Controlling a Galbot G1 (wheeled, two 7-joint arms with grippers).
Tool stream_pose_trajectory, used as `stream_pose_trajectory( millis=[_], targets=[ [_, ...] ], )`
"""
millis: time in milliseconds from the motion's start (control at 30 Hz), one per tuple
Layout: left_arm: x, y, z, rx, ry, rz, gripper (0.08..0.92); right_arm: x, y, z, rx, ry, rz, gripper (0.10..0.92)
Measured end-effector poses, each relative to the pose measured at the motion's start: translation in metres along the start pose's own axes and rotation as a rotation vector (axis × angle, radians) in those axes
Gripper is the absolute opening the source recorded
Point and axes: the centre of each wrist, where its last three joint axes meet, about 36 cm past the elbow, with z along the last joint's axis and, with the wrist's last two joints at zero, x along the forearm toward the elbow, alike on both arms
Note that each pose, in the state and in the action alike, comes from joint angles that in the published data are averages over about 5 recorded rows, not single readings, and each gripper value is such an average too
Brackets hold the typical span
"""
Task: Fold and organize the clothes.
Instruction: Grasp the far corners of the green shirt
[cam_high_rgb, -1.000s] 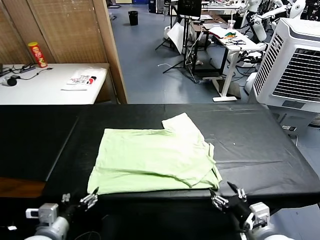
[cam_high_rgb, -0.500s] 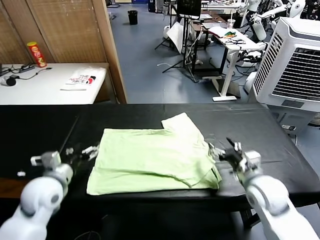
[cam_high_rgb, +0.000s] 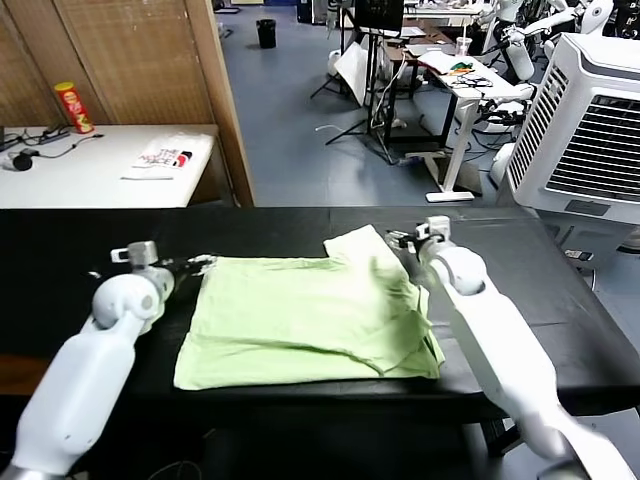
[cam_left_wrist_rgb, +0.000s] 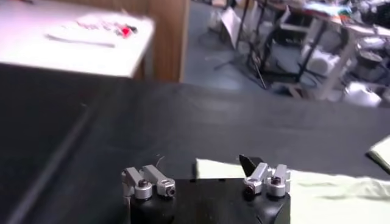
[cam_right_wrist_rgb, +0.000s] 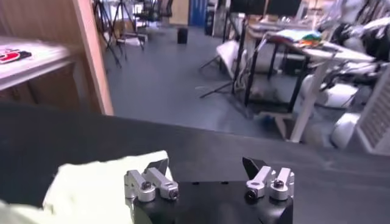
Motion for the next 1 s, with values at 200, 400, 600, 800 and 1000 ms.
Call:
stream_pose_trajectory(
  millis=[200,400,600,800,1000],
  targets=[
    [-0.022,-0.005,-0.001,-0.011,0.027,-0.007,0.798,-0.019,0.004,0.004,0.005,0.041,-0.010,0.798],
    [-0.032,-0.004,0.001,-0.003,0.035,-0.016,0.798,-0.031,0.008,0.011,0.000,0.064,-0.010,0.740],
    [-0.035,-0.001,0.004,0.003,0.038,-0.017,0.733,-0.035,0.015,0.014,-0.004,0.079,-0.020,0.458],
    [-0.032,0.000,0.007,-0.005,0.036,-0.006,0.415,-0.035,0.018,0.017,-0.005,0.085,-0.024,0.172],
    [-0.032,-0.002,0.007,-0.012,0.023,0.006,0.143,-0.031,0.017,0.020,-0.012,0.076,-0.018,0.123]
  ],
)
